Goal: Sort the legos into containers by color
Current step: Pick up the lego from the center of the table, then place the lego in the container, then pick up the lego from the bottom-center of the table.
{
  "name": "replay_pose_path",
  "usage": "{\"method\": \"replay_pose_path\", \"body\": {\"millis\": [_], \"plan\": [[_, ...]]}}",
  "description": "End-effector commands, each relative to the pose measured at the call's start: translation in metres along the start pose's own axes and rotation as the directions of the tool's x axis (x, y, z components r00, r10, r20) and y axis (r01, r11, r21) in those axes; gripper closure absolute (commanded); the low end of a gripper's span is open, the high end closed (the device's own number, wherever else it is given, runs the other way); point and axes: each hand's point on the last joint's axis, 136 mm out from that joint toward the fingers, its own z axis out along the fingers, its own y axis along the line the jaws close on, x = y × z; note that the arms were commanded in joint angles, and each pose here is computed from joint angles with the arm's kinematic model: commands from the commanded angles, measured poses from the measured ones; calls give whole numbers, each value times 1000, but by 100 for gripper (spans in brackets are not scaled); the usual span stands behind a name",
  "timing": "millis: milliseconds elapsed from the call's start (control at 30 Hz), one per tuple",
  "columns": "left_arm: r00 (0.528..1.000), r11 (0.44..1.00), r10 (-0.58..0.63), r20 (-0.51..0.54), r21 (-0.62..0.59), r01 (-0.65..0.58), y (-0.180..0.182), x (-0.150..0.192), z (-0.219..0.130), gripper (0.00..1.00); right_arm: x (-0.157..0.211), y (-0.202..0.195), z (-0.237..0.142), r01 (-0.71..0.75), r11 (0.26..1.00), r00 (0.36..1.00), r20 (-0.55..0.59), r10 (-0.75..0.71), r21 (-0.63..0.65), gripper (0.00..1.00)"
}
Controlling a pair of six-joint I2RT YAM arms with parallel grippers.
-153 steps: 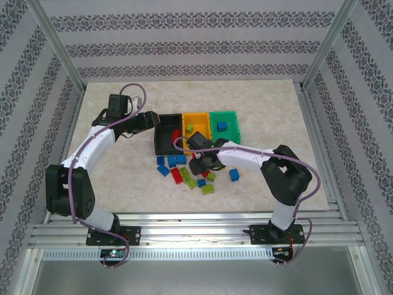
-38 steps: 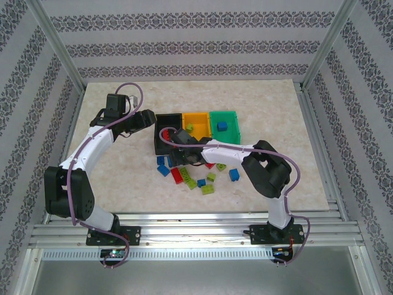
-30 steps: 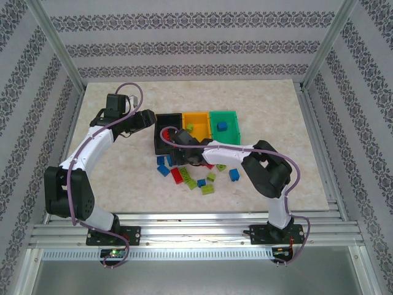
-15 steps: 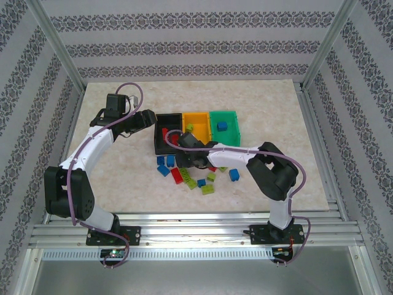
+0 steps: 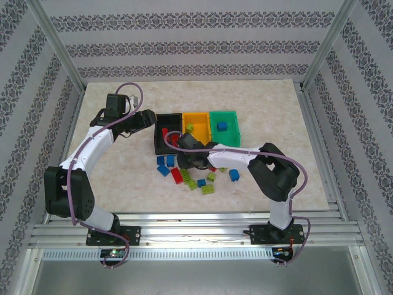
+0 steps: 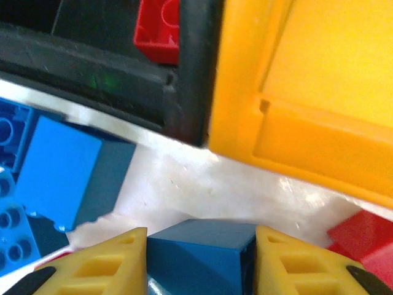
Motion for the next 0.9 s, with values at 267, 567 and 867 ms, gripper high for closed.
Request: {"method": "replay_pose_path", "body": {"millis": [267,567,867], "plan": [[1000,1000,6,28,27,-7,-4,-5,-7,34,-43,-33,-77,-43,999,989,138,46,-27,61],[999,999,1,32,38,-2,-6,-6,-8,33,-86,-142,-95,-205,976,951,249,182,72,57],[1000,999,0,18,34,-1,-4,-3,-4,33,-74,-141,-94,-180,981,965,205,162,70,44]]}}
